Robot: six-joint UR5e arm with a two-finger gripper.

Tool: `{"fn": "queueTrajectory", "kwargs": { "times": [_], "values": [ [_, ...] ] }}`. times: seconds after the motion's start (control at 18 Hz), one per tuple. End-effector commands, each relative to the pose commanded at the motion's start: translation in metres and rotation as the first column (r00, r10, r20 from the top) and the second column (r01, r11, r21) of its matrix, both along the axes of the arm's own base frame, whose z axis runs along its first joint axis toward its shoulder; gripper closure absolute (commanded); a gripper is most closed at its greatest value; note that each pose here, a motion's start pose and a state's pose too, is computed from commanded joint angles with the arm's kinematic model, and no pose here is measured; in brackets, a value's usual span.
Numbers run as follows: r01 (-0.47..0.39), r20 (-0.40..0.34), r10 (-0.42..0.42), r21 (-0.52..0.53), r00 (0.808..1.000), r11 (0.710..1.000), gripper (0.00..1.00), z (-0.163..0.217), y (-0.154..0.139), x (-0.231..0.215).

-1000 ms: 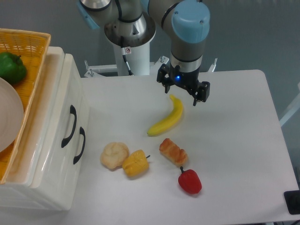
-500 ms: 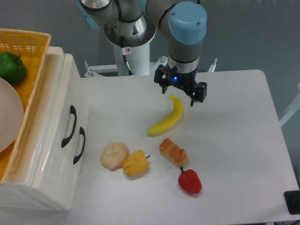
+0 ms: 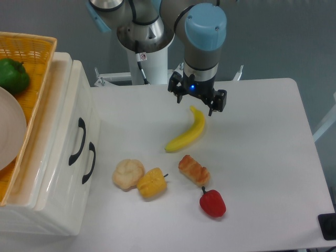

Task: Slide the top white drawer open
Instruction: 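Move the open gripper toward the upper white drawer's black handle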

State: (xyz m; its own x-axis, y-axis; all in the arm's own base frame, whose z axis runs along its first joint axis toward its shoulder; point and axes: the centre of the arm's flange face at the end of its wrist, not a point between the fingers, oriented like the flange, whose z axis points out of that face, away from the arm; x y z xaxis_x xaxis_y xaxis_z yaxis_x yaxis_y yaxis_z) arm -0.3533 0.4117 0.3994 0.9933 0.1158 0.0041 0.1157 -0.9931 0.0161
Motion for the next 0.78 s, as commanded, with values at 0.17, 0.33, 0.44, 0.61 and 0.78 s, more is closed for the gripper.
{"fn": "queueTrajectory", "kwargs": {
  "times": [0.17, 0.33, 0.44, 0.61, 0.78],
  "values": [
    [-0.15, 0.035, 0.148, 0.048, 0.988, 0.988, 0.0, 0.002, 0.014, 0.008],
    [-0.196, 0.072, 0.19, 0.083, 0.979, 0.977, 0.0, 0.005, 0.018, 0.011],
    [-0.237, 0.091, 0.228, 0.1, 0.969, 0.966, 0.0, 0.008, 0.024, 0.012],
    [-0.281, 0.115, 0.268, 0.114, 0.956, 0.953, 0.0, 0.01, 0.043, 0.018],
    [-0.318, 0.135, 0.302, 0.117, 0.944, 0.941, 0.0, 0.009, 0.055, 0.023]
  ]
}}
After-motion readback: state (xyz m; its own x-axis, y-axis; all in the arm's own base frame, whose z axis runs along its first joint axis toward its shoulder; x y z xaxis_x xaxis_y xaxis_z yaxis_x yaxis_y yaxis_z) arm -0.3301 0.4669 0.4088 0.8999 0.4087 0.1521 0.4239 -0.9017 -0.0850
